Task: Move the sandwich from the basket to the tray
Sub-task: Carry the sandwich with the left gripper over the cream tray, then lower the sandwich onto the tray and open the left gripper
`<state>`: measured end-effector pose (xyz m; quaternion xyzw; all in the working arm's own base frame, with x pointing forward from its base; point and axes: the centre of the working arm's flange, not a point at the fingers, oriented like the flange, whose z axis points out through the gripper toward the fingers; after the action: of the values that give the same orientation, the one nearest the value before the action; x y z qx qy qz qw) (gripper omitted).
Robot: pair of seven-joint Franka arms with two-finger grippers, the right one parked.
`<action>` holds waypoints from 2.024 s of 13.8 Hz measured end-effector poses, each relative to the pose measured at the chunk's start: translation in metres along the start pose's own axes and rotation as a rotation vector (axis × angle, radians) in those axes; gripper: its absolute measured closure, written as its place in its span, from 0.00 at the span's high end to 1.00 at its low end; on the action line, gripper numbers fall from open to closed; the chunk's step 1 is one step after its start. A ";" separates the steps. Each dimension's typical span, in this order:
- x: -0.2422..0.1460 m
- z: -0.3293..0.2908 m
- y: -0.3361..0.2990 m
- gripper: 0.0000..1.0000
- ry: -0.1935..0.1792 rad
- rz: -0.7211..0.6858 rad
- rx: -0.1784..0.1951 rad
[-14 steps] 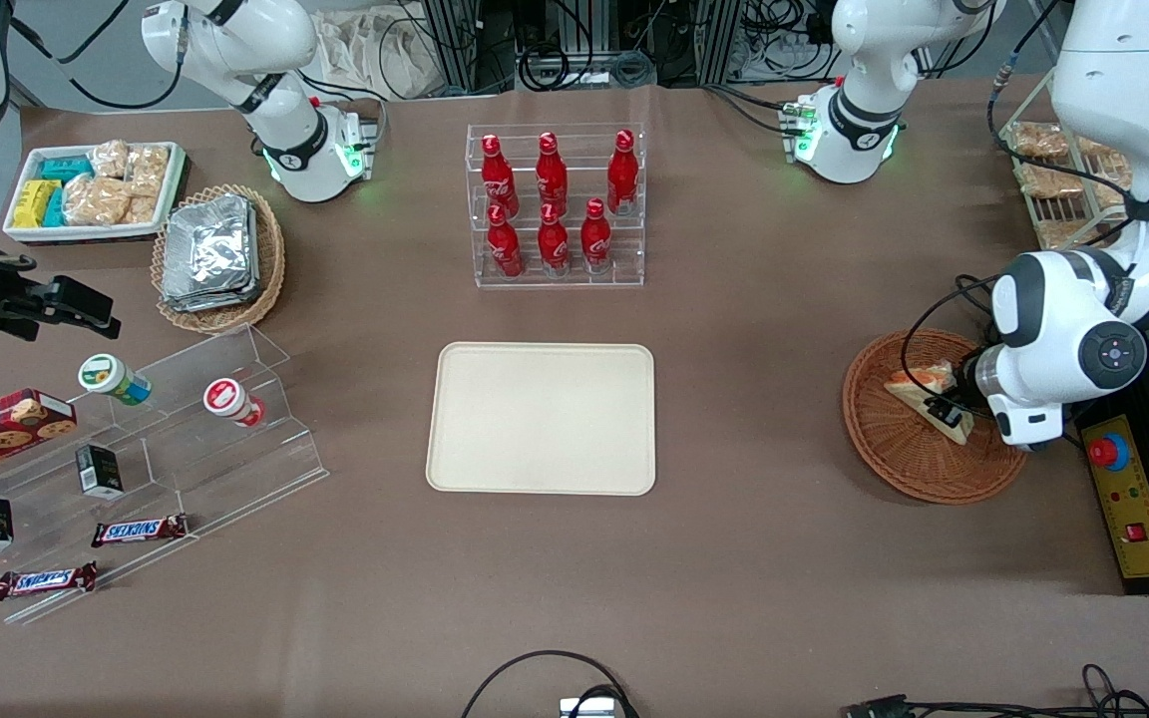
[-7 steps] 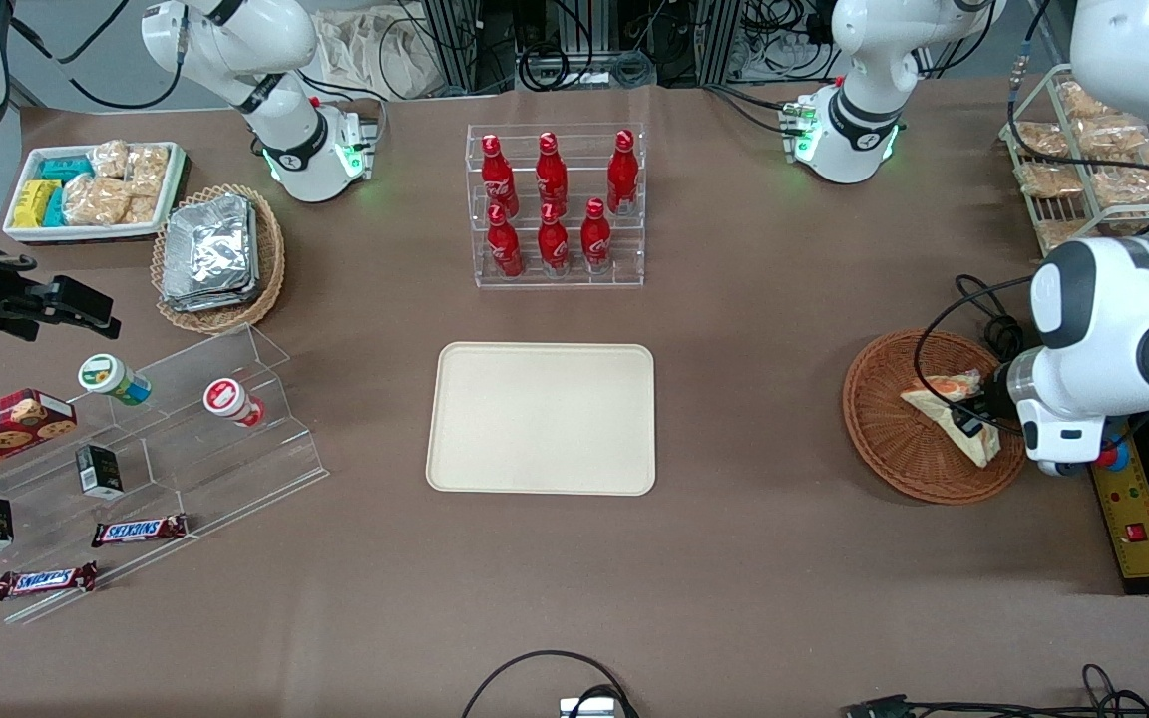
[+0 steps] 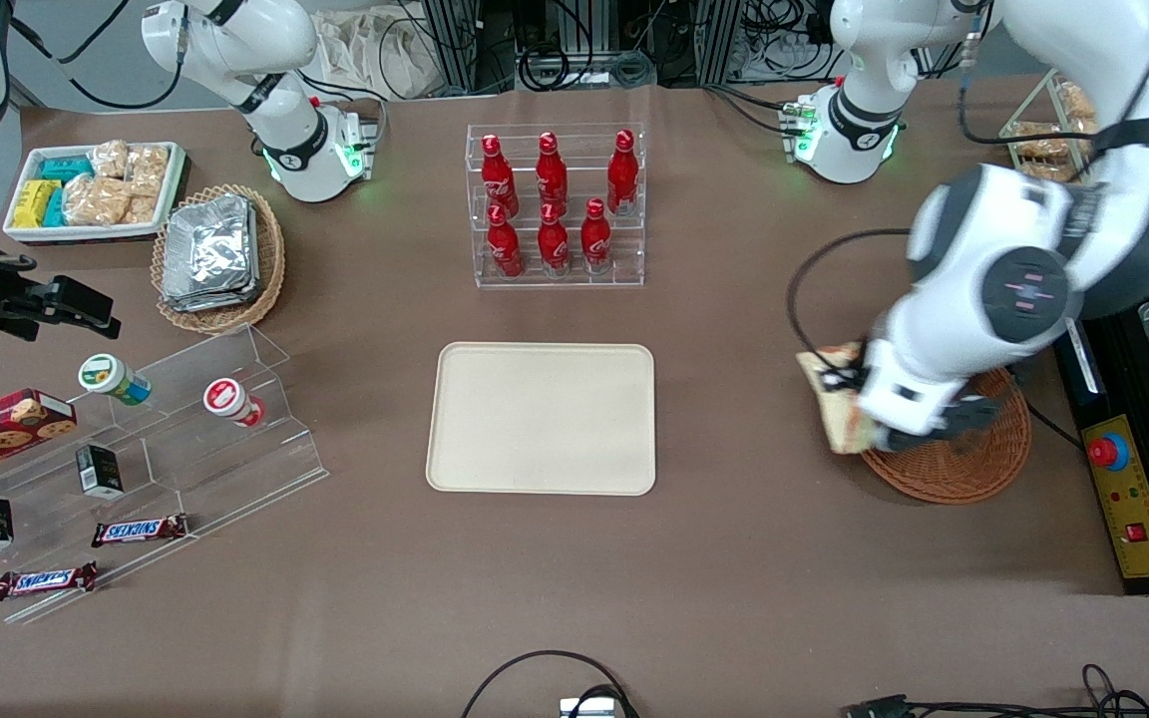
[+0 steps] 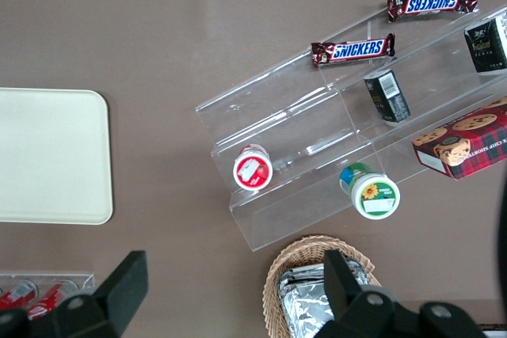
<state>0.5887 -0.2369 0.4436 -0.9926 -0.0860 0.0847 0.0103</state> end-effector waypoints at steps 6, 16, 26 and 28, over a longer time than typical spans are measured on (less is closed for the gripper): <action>-0.018 0.092 0.164 0.19 -0.081 0.234 -0.036; 0.006 0.196 0.205 0.33 -0.072 0.193 -0.053; 0.027 0.100 0.185 1.00 0.047 0.027 -0.114; 0.034 0.050 0.150 1.00 0.072 -0.042 -0.095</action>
<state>0.6385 -0.3784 0.3838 -0.9924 -0.1101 0.0444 -0.0319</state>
